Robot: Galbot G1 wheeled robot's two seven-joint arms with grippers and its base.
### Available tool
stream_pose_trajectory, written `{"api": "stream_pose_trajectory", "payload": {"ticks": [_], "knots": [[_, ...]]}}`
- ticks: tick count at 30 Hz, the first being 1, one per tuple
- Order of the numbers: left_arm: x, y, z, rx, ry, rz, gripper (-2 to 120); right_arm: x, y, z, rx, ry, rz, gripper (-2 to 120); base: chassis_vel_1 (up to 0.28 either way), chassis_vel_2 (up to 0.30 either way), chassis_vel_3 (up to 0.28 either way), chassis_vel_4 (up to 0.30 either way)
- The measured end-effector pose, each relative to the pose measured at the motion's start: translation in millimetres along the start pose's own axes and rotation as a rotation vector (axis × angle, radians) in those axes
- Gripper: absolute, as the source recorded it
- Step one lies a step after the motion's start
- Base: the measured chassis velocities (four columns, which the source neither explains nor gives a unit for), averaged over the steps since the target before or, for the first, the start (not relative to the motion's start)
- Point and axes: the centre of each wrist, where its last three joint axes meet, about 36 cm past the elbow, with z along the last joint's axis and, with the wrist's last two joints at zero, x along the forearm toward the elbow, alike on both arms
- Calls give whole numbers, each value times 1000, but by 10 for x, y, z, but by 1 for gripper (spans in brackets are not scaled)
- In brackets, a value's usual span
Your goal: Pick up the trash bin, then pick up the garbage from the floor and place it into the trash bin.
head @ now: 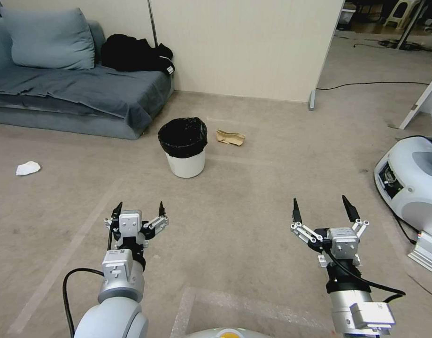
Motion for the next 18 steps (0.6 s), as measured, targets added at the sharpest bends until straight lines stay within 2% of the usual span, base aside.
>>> {"api": "stream_pose_trajectory", "payload": {"ticks": [8,18], "knots": [[-9,-3,13,-4,2,-3,100,-3,0,70,20,5,-14,100,-84,85,74,-95],[-16,-6,11,-6,-1,-6,100,-2,-2,75,22,1,-19,100,-218,228,221,-229]]}}
